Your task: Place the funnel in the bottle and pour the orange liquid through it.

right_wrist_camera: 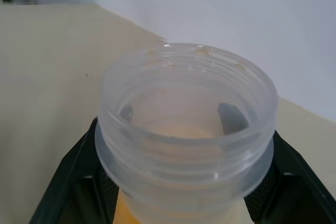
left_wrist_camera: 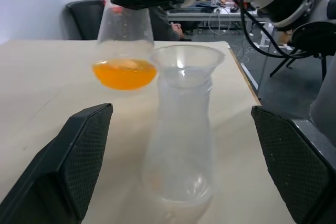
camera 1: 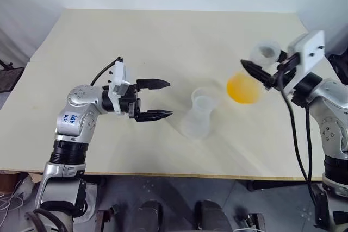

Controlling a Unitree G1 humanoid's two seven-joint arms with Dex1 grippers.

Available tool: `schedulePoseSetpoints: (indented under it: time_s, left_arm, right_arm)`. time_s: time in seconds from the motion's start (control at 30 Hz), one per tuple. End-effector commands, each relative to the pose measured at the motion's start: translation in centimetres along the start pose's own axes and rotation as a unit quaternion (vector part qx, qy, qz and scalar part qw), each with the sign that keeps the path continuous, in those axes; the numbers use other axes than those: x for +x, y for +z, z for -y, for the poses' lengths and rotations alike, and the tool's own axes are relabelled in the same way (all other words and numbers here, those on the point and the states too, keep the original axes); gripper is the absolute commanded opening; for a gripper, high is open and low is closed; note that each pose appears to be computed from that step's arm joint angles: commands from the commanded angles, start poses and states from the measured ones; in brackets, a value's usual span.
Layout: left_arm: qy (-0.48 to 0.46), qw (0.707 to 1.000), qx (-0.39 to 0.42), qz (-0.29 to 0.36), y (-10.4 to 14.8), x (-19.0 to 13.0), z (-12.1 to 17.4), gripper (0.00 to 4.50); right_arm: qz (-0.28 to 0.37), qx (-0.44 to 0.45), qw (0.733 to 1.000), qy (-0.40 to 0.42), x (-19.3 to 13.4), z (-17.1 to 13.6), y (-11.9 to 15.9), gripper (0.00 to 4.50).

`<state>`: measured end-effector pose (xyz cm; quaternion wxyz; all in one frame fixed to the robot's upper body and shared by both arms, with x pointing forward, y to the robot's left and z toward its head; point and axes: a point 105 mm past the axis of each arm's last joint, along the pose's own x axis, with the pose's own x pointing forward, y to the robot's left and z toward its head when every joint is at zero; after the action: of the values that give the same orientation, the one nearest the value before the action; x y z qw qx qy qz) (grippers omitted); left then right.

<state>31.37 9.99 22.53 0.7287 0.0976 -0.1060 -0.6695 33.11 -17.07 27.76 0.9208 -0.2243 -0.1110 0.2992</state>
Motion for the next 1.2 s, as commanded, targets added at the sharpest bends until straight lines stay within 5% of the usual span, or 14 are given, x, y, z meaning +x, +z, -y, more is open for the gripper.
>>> schedulePoseSetpoints:
  time_s: [0.03, 0.4, 1.2]
  left_arm:
    - [-0.006, 1.000, 0.021, 0.007, 0.9, 0.5, -0.3, 4.50]
    - [-0.018, 1.000, 0.018, 0.010, 0.6, 1.0, -0.7, 4.50]
    - [-0.042, 0.999, 0.025, 0.009, 0.8, 1.4, -0.8, 4.50]
  right_arm:
    - [0.020, -0.105, 0.994, 0.005, 0.1, -1.2, 4.1, 2.47]
    - [-0.055, -0.281, 0.958, 0.000, 0.7, -2.0, 4.4, 2.47]
    - [-0.014, -0.492, 0.870, 0.015, 1.3, -6.4, 7.0, 2.47]
